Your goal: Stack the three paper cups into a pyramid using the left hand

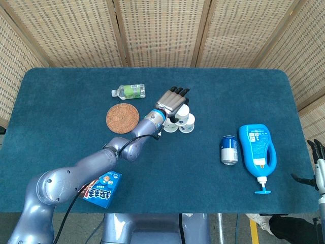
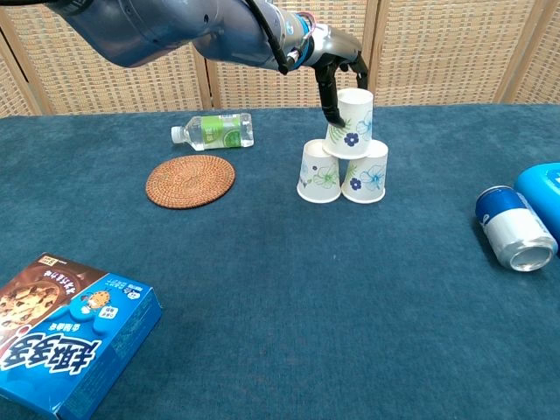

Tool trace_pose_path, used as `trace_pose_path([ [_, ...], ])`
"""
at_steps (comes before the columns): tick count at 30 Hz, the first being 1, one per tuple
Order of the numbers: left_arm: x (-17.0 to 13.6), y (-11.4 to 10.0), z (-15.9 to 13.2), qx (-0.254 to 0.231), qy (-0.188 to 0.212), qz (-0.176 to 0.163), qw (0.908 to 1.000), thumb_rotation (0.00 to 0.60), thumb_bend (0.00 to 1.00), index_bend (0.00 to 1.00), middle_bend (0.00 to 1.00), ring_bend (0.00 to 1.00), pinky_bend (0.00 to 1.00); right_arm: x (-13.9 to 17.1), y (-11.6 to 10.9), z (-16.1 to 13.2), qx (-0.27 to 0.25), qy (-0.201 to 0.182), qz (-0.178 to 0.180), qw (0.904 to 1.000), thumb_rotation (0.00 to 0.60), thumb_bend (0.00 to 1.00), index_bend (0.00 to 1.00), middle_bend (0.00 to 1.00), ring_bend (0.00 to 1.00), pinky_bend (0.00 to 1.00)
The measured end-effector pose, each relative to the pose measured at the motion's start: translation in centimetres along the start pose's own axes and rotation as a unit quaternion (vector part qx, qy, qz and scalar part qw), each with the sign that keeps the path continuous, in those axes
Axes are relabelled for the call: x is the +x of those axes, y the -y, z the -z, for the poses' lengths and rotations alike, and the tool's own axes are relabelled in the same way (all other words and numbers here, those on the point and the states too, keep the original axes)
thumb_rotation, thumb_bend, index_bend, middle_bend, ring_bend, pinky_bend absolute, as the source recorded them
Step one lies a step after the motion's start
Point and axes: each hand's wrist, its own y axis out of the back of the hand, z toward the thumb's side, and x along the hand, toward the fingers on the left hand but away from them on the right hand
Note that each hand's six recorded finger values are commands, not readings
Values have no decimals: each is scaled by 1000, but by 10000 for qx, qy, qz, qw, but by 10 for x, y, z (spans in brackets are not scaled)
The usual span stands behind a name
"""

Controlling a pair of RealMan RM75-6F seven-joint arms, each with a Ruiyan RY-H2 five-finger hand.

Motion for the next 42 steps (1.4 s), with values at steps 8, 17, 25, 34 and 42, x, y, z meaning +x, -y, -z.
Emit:
trace_pose_path([
  [8, -2, -7, 8, -9, -97, -92, 9999, 600, 274, 152, 0, 0, 37, 0, 1, -2, 19, -16, -13, 10000, 600, 151, 50, 0, 0, 100],
  [17, -17, -22, 13, -171, -73, -321, 9993, 600, 277, 132, 0, 0, 37, 1, 1, -3, 44, -50, -14, 10000, 600, 150, 49, 0, 0, 100],
  [25, -67, -23, 4, -482, -99, -946, 9943, 600, 282, 127, 0, 0, 37, 4, 2, -10, 109, -149, 13, 9998, 600, 151, 48, 0, 0, 100],
  [34, -196, 4, 56, -629, -577, -1425, 9861, 600, 282, 117, 0, 0, 36, 11, 1, -23, 293, -341, 124, 9989, 600, 152, 48, 0, 0, 100],
  [42, -295, 65, 129, -429, -1290, -1536, 9787, 600, 282, 116, 0, 0, 32, 20, -4, -34, 467, -444, 345, 9973, 600, 151, 44, 0, 0, 100],
])
